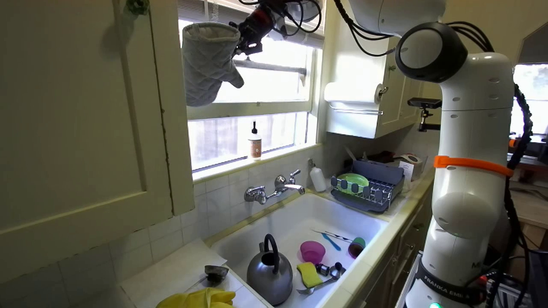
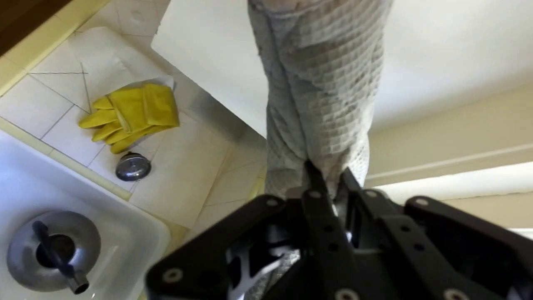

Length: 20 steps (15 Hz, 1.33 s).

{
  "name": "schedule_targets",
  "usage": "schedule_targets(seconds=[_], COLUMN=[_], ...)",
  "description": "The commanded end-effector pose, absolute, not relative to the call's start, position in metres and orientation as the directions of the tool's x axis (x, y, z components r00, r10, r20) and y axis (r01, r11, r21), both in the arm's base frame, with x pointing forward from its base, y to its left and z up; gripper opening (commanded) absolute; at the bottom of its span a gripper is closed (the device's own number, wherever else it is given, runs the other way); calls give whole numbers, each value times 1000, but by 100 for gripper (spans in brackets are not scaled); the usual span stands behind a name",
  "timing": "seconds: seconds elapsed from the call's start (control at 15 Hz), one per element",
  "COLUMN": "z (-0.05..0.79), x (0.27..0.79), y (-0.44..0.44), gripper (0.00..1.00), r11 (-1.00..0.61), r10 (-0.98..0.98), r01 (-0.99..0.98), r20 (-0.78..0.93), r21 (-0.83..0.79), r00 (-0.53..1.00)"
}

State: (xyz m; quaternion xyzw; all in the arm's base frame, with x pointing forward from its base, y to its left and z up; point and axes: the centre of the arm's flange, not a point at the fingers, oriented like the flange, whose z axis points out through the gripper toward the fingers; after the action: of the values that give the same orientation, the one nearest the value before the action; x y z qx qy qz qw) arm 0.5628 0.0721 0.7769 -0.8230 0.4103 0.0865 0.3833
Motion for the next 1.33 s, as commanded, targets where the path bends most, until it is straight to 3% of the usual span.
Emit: schedule_targets(seconds=[0.0,0.6,1.27], z=[796,813,824], x=[568,570,580], y=[72,78,94], gripper=[3,3,3], r11=[-268,-75,-95], r10=[-610,-599,-629], r01=[-753,-703,-685], r20=[-499,-532,-490], r21=[-602,-707,-722], r00=[616,598,604])
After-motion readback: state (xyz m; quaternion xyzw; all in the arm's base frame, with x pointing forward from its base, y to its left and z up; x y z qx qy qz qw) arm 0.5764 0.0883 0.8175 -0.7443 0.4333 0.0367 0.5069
